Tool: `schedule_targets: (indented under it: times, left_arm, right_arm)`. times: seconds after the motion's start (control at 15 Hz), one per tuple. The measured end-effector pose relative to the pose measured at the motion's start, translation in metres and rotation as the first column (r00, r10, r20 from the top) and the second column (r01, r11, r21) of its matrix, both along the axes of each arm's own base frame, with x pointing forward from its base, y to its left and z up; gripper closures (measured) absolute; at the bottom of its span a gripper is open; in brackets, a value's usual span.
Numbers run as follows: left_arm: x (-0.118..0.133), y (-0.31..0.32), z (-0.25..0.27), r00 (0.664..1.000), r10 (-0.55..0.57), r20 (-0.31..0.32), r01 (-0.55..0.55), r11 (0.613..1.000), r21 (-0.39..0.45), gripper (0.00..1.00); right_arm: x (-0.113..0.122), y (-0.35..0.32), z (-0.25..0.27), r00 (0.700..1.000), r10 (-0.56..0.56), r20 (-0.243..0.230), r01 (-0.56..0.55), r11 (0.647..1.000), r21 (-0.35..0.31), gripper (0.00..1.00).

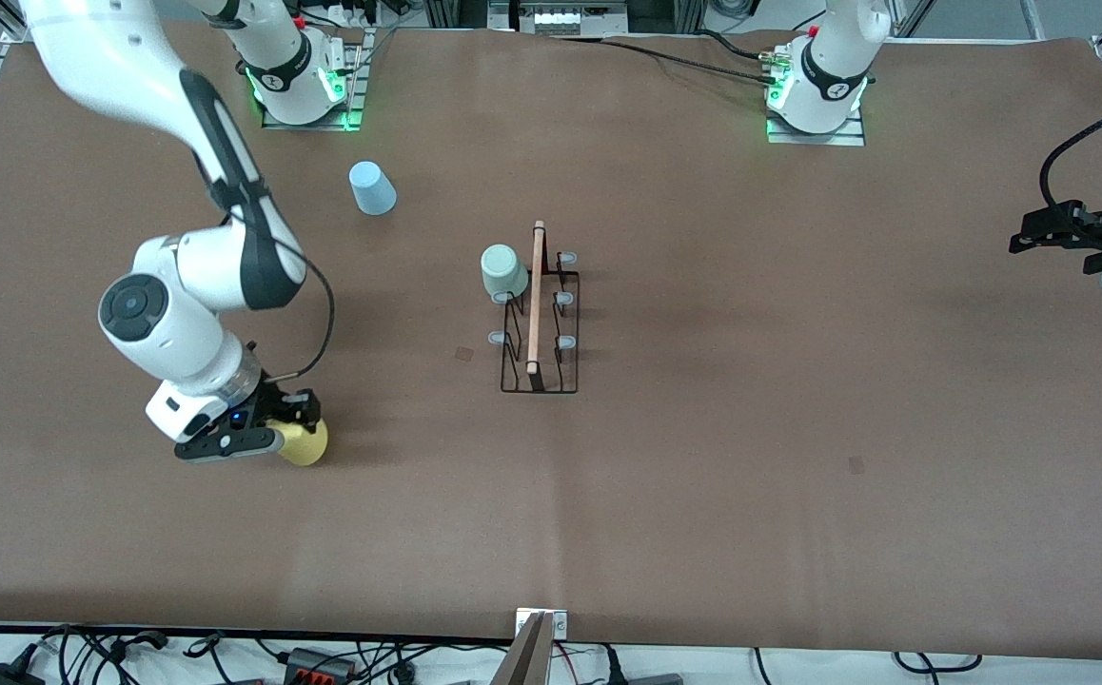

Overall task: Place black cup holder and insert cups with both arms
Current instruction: 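Carry the yellow cup with the right gripper onto a rack peg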

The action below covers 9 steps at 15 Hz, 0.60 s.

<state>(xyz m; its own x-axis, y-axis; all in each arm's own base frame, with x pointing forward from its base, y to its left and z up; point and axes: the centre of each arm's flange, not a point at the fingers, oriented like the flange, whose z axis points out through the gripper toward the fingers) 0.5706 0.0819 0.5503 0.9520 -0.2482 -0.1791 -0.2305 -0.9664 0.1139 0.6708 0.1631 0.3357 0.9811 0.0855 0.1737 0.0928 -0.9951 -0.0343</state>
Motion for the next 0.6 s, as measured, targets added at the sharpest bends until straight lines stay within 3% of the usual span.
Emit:
schedule_targets:
  times: [0.27,0.47,0.6]
  left_arm:
    - [-0.001,-0.001,0.0,1.0,-0.002,-0.006,0.002,1.0,-0.001,0.0]
    - [-0.001,-0.001,0.0,1.0,-0.002,-0.007,0.002,1.0,-0.001,0.0]
    - [-0.001,-0.001,0.0,1.0,-0.001,-0.006,0.001,1.0,-0.001,0.0]
  right_arm:
    - [-0.057,0.114,0.063,0.977,-0.208,-0.055,0.211,0.976,0.052,0.33]
    - [-0.093,0.186,0.055,0.939,-0.337,-0.063,0.34,0.939,0.051,0.33]
    - [-0.105,0.21,0.047,0.918,-0.391,-0.074,0.395,0.917,0.052,0.33]
